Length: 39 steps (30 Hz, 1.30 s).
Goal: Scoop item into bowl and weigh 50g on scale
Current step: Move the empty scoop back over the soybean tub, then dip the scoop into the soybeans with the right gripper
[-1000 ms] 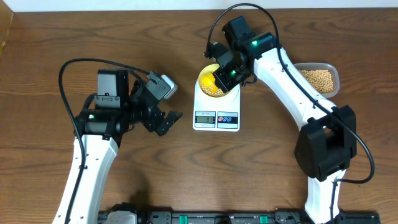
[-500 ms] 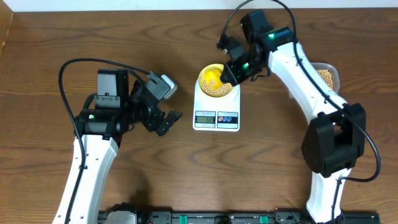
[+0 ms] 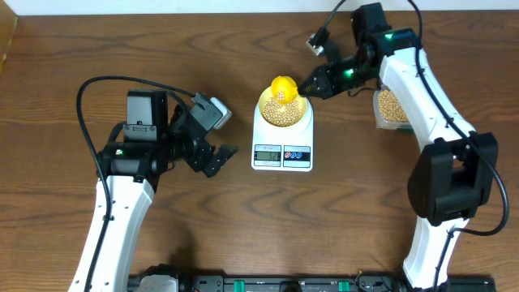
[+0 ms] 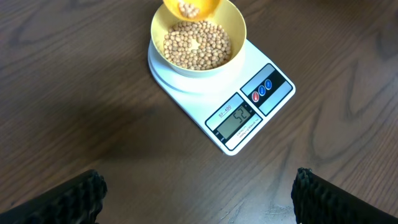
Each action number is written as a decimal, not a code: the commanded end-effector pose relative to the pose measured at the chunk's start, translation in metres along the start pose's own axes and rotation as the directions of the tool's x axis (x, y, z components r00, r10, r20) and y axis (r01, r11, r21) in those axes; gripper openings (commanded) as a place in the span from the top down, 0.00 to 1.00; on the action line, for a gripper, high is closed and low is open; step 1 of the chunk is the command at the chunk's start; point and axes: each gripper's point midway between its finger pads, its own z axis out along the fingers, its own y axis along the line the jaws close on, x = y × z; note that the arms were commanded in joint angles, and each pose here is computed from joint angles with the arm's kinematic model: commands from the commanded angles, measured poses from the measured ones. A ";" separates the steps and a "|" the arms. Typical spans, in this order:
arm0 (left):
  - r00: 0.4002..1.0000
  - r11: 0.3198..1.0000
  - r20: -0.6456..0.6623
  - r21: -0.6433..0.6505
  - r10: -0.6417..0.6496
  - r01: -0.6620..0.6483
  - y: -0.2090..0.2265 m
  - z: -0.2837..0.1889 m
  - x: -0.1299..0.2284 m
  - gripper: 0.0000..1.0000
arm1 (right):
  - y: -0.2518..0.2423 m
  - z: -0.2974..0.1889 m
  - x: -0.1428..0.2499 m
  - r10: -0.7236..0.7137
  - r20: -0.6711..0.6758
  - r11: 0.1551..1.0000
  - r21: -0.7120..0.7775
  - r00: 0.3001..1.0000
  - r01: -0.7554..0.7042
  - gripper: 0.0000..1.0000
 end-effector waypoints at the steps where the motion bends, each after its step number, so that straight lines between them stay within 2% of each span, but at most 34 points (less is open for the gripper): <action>1: 1.000 1.000 -0.013 -0.002 -0.012 0.012 0.001 0.002 0.005 0.02 | 0.006 -0.005 -0.002 0.042 0.023 0.994 -0.103 0.999 -0.039 0.99; 13: 1.000 1.000 -0.013 -0.002 -0.011 0.011 0.001 0.002 0.005 0.02 | 0.001 -0.055 -0.012 0.048 0.122 0.997 -0.065 0.991 -0.040 0.99; 24: 1.000 1.000 -0.013 -0.002 -0.011 0.011 0.001 0.002 0.005 0.02 | -0.014 -0.114 -0.002 0.126 0.197 0.992 -0.020 0.972 -0.125 0.99; 30: 1.000 1.000 -0.013 -0.002 -0.011 0.011 0.001 0.002 0.005 0.02 | -0.037 -0.150 0.020 0.199 0.216 0.976 0.041 0.956 -0.212 0.99; 31: 1.000 1.000 -0.013 -0.002 -0.012 0.012 0.001 0.002 0.005 0.02 | -0.051 -0.160 0.032 0.245 0.209 0.960 0.086 0.947 -0.267 0.99; 39: 1.000 1.000 -0.013 -0.002 -0.012 0.012 0.001 0.002 0.005 0.02 | -0.096 -0.189 0.071 0.330 0.182 0.886 0.280 0.926 -0.370 0.99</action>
